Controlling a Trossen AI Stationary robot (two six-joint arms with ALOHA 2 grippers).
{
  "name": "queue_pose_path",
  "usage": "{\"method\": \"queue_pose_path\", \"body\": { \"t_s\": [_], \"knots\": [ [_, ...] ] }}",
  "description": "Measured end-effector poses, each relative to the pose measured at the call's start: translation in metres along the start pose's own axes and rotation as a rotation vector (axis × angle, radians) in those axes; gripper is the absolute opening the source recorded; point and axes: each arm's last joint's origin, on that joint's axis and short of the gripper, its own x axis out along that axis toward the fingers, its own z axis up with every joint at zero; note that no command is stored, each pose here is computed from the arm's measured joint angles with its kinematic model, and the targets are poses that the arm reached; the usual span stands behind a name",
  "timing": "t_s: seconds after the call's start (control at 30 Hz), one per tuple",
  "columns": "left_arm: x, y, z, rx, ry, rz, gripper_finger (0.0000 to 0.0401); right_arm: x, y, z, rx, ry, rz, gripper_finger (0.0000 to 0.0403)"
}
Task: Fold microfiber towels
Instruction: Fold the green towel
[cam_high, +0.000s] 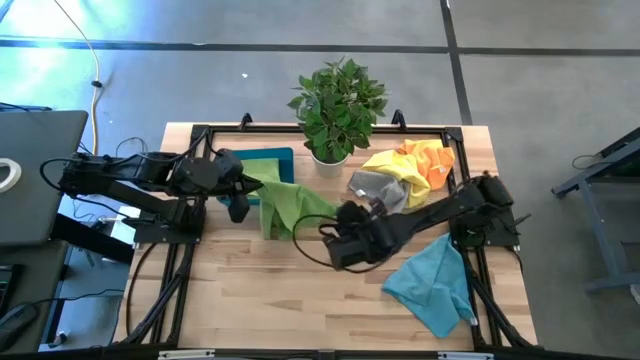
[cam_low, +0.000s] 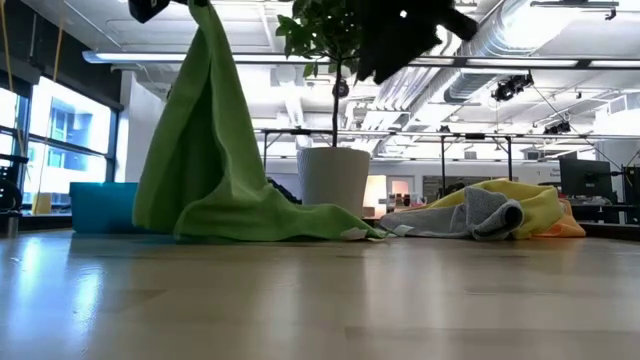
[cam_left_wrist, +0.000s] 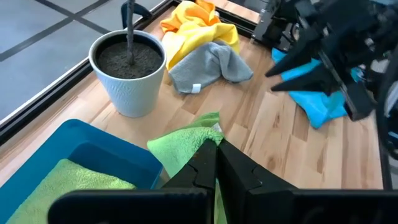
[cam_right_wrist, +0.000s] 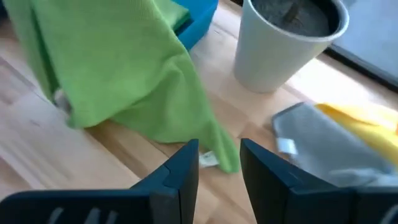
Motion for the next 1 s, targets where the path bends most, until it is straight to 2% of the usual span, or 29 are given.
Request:
{"method": "queue_pose_path", "body": {
  "t_s": [0.13, 0.27, 0.37, 0.5, 0.67, 0.87, 1.0],
  "knots": [
    [0.004, -0.003, 0.002, -0.005, -0.011, -0.002, 0.0000, 0.015, -0.015, -0.029, 0.117, -0.017, 0.111, 0.0112],
    [0.008, -0.006, 0.004, -0.012, -0.026, -0.008, 0.0000, 0.042, -0.016, -0.049, 0.379, -0.120, 0.328, 0.0112],
    [0.011, -0.008, 0.005, -0.024, -0.034, -0.011, 0.0000, 0.055, -0.010, -0.050, 0.518, -0.249, 0.503, 0.0112],
    [0.013, -0.010, 0.008, -0.036, -0.057, -0.019, 0.0000, 0.070, 0.004, -0.049, 0.445, -0.384, 0.556, 0.0117],
    [0.013, -0.011, 0.009, -0.053, -0.072, -0.025, 0.0000, 0.086, 0.033, -0.034, 0.312, -0.387, 0.578, 0.0152],
    [0.013, -0.010, 0.009, -0.056, -0.074, -0.021, 0.0000, 0.102, 0.049, -0.021, 0.195, -0.268, 0.430, 0.0210],
    [0.013, -0.009, 0.010, -0.053, -0.075, -0.014, 0.0000, 0.101, 0.055, -0.012, 0.153, -0.235, 0.368, 0.0221]
  ]
}}
